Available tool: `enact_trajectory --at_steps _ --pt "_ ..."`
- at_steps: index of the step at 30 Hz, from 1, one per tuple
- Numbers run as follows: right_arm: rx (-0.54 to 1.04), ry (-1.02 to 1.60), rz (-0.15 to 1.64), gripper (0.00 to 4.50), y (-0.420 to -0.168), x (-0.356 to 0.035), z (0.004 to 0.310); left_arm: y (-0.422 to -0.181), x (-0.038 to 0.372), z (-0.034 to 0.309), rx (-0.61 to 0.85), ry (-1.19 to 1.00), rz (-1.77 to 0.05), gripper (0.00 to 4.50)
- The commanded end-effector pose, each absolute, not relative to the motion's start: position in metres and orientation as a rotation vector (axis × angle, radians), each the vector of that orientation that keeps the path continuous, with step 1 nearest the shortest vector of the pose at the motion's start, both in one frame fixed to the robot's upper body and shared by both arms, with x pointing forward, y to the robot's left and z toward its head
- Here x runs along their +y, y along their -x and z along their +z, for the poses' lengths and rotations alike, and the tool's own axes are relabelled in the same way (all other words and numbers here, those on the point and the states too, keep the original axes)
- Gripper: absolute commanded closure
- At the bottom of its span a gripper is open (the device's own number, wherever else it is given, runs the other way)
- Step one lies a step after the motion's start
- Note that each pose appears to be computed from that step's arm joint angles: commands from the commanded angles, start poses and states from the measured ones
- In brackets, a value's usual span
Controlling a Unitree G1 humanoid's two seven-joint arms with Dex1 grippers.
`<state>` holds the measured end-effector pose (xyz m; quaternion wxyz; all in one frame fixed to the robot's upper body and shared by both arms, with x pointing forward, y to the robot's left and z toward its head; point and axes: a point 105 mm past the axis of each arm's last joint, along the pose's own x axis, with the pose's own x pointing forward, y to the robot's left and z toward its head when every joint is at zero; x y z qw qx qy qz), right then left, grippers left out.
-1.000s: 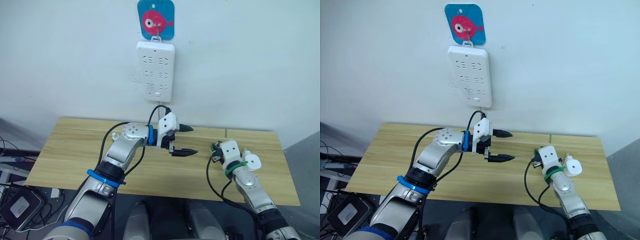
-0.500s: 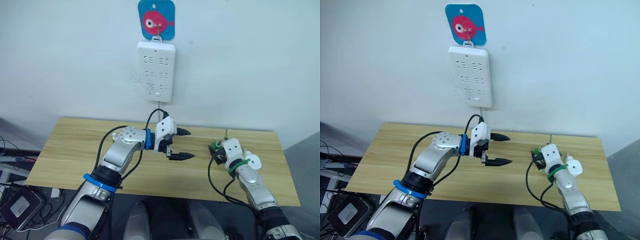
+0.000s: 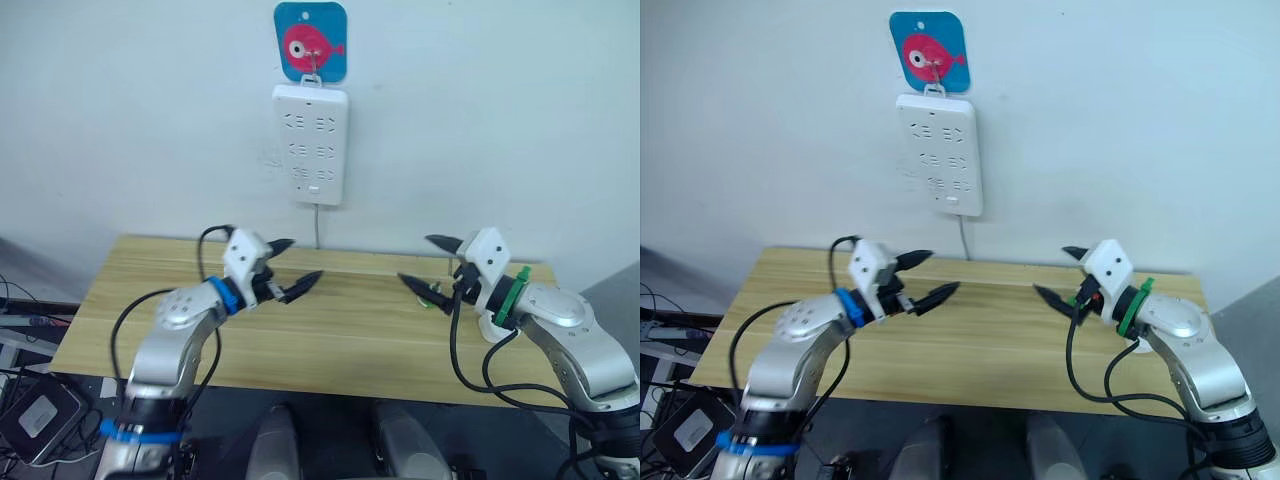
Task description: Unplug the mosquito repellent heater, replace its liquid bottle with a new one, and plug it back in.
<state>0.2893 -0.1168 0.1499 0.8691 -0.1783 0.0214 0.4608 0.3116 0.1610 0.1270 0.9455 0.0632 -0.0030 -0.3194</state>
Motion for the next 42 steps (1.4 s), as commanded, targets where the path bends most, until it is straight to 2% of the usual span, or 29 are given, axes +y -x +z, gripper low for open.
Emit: enact_trajectory --at_steps 1,4,9,12,19,25,34,42 --pt "0.052 0.375 1.140 0.06 -0.284 -0.094 0.155 -0.284 0.189 0.130 -0.044 -0.144 -0.433 0.00" --pt "0.057 0.388 1.195 0.06 -0.291 -0.085 0.153 -0.260 0.198 0.107 0.022 -0.119 -0.338 0.00" --pt "0.045 0.412 1.270 0.06 -0.296 -0.063 0.149 -0.247 0.220 0.071 0.114 -0.066 -0.153 0.00" --pt "0.035 0.434 1.306 0.06 -0.295 -0.052 0.147 -0.257 0.226 0.062 0.110 -0.026 -0.100 0.00" --pt "0.031 0.507 1.353 0.06 -0.292 -0.048 0.148 -0.306 0.220 0.051 0.060 -0.012 -0.139 0.00" --pt "0.017 0.501 1.304 0.06 -0.298 -0.049 0.160 -0.339 0.217 0.041 0.058 -0.003 -0.162 0.00" --pt "0.057 0.499 1.251 0.06 -0.296 -0.063 0.167 -0.362 0.212 0.026 0.056 -0.033 -0.151 0.00" --pt "0.082 0.491 1.221 0.06 -0.298 -0.069 0.170 -0.368 0.212 0.017 0.065 -0.057 -0.157 0.00"
